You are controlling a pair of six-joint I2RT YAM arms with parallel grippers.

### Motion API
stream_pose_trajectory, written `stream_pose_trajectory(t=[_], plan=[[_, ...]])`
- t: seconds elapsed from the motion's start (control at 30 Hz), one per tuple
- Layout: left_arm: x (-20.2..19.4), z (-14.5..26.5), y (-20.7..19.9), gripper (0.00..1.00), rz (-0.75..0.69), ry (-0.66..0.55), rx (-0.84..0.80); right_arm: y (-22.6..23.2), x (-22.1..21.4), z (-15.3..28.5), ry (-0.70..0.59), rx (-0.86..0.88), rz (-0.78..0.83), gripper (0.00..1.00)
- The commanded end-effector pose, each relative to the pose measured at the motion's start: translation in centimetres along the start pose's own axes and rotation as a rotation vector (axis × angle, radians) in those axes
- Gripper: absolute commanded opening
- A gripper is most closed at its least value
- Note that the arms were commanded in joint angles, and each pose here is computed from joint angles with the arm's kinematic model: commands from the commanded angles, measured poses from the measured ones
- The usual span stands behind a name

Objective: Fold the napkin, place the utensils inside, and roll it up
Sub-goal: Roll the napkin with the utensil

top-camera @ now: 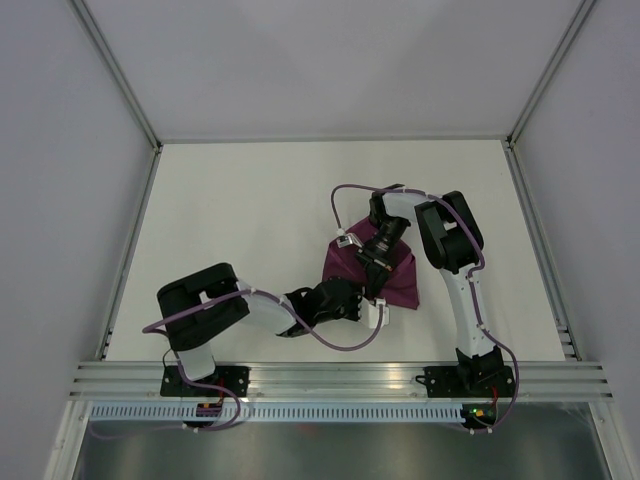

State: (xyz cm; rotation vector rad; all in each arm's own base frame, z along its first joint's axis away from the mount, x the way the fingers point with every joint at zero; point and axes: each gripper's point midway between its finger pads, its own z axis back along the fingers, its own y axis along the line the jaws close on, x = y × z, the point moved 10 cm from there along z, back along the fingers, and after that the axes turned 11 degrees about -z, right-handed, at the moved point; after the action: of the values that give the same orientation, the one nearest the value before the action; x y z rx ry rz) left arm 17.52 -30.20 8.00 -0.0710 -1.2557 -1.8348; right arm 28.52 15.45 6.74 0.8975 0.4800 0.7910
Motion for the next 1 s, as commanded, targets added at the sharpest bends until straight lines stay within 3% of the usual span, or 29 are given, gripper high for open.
stream_pose_trajectory(t=[0.0,0.3,0.4,0.53,0.63,0.8,0.97], plan=[[0.6,-0.8,-0.2,0.53,-0.040,-0.045,-0.046,-4.4,0.7,-0.7,0.029,-0.149,0.142,0.01],[0.5,-1.6,-1.0,0.34,0.000,-0.040,-0.143,-4.5,0.6,-0.7,0.031,-0.140,0.137,0.00],[0.5,-1.9,-1.1,0.23,0.034,-0.033,-0.176,-4.4,0.5,-0.8,0.032,-0.130,0.139,0.01],[-0.2,-2.0,-0.9,0.08,0.122,-0.004,-0.228,-4.2,0.4,-0.7,0.028,-0.123,0.144,0.00],[-0.6,-2.0,-0.4,0.02,0.215,-0.013,-0.287,-3.9,0.2,-0.5,0.020,-0.112,0.145,0.01],[-0.7,-2.1,0.8,0.02,0.367,-0.071,-0.398,-2.7,0.4,1.0,-0.045,-0.128,0.167,0.13],[-1.1,-2.2,1.5,0.02,0.509,-0.105,-0.494,-0.5,0.5,3.9,-0.161,-0.172,0.202,0.34]])
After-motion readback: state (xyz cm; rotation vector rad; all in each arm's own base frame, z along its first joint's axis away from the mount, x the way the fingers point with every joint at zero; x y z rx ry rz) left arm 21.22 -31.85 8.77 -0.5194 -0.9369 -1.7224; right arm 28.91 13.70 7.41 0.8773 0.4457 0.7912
